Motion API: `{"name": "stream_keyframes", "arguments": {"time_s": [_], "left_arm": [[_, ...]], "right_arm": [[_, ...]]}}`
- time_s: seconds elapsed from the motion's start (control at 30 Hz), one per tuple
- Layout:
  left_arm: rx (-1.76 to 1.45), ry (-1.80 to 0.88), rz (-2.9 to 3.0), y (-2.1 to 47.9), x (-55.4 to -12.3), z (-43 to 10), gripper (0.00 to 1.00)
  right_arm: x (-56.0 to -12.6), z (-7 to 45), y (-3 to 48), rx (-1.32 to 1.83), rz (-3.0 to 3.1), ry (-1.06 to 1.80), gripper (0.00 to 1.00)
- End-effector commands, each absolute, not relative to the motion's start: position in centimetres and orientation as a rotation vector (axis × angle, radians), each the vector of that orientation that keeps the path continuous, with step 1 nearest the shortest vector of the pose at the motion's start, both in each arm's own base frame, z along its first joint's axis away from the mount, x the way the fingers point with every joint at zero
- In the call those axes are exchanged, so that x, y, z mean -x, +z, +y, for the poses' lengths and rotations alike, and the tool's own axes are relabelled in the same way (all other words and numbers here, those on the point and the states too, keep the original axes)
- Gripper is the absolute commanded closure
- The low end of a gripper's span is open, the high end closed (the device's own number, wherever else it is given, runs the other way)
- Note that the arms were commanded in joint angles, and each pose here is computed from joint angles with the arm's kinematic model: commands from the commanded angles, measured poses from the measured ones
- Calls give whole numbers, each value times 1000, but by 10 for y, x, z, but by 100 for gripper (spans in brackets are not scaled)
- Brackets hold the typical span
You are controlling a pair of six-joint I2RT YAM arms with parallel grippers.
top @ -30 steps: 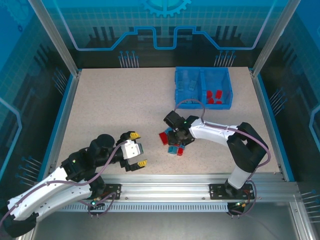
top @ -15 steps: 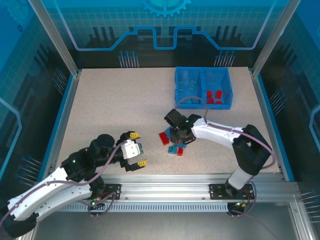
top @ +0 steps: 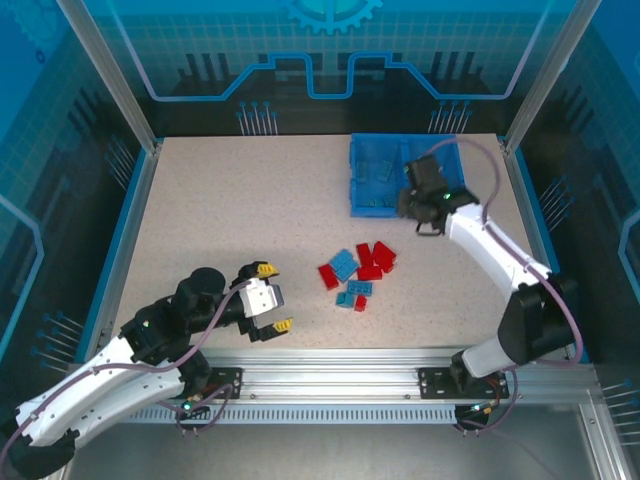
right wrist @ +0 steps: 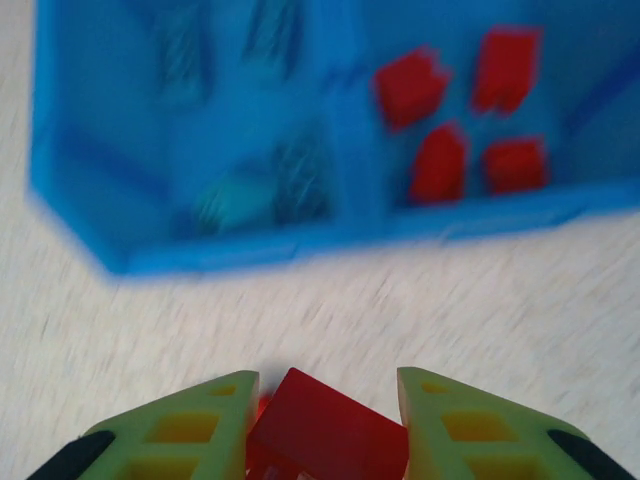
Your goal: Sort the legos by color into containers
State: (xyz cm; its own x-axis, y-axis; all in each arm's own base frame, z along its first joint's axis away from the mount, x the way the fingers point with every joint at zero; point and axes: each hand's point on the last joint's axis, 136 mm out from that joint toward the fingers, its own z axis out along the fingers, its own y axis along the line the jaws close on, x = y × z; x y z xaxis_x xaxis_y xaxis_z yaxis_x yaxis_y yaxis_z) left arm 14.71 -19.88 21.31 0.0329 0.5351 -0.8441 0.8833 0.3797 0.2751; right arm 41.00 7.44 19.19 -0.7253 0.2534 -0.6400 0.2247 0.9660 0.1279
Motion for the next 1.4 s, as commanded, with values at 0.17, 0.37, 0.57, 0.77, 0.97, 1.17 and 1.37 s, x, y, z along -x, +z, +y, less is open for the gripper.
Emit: {"name": "stream_keyframes", "arguments": {"time_s": [0.17,0.37,0.57,0.77,0.97,1.17,1.37], "left_arm": [[-1250,-447,1615,219,-151,-199,1],[-1007,-464,1682,237,-175,-191,1],[-685,-566,1852,260,-205,-193,1],[-85,-660,2208,223,-253,-202,1],[410,-588,2460,147,-277,-212,1],[439,-449,2631,100,-282,-247,2],[465,-352,2700,67,-289,-266,10]], "right_arm": [[-517,10,151,-465,2436,-9,66],[-548,-6,130,-495,2483,-90,50],[-539,-5,150,-469,2469,-70,42],[-488,21,177,-430,2465,113,40],[-396,84,211,-203,2404,368,26],[-309,143,209,46,2425,613,15],[-255,166,197,126,2473,710,7]]}}
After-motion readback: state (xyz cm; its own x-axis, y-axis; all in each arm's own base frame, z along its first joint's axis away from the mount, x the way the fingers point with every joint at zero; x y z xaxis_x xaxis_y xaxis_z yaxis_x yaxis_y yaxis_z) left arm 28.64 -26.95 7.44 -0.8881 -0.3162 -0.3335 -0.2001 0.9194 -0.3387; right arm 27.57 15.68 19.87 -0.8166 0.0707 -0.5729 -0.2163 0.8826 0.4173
